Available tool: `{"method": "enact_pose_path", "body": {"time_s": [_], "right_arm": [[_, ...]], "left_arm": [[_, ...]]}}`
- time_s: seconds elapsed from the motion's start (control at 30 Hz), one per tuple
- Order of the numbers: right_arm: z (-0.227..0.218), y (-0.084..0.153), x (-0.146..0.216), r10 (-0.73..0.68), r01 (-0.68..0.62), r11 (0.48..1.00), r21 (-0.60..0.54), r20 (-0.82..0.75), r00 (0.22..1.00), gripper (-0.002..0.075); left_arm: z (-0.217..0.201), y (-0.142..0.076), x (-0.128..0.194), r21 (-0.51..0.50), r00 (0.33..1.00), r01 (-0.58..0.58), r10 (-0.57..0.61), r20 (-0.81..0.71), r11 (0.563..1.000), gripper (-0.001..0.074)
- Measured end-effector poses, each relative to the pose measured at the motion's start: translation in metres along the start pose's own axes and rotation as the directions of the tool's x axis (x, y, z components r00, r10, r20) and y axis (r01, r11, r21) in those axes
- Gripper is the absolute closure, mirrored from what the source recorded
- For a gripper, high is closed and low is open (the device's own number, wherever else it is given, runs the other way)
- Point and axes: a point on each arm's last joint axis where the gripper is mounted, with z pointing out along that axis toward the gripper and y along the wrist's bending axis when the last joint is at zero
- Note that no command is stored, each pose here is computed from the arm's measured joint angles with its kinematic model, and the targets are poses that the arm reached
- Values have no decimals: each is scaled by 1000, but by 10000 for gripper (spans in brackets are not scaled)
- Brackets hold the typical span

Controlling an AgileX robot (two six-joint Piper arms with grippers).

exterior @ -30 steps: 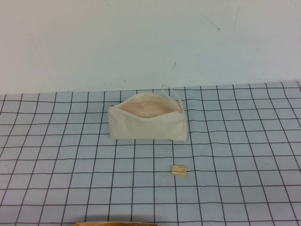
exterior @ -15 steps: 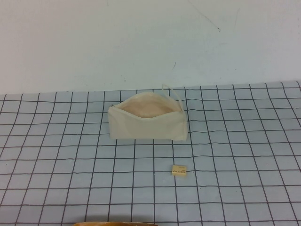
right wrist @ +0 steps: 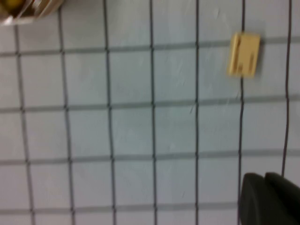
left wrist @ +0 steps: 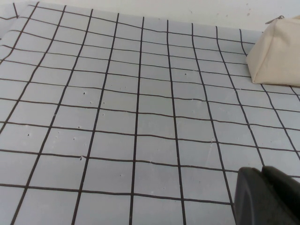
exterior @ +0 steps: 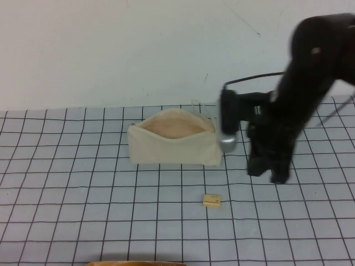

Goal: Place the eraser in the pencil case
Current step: Pick up the eraser from the table

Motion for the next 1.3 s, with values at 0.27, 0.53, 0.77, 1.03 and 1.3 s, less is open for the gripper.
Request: {"method": "enact_pose_path", "body": {"time_s": [0.27,0.53,0.77,1.03,1.3], "right_arm": [[65,-23,-44,-47,46,997,-57,-19,999,717],[108,-28,-47,-20,18,992,-123,-18,1000,356],[133,-37,-44,-16,13,996,-84,-36,999,224],[150,-43,-41,46,-48,998,-41,-57,997,310],[149,-38,-38,96,-104,991,-86,-97,991,529]], "left_arm": [[0,0,0,0,1000,0,0,0,1000,737],[0,0,0,0,1000,0,0,0,1000,737],[0,0,0,4,1000,12,-12,-1,1000,737],[0,-1,0,6,1000,16,-16,-1,1000,737],[0,-1,0,7,1000,18,-18,-1,1000,737]]}}
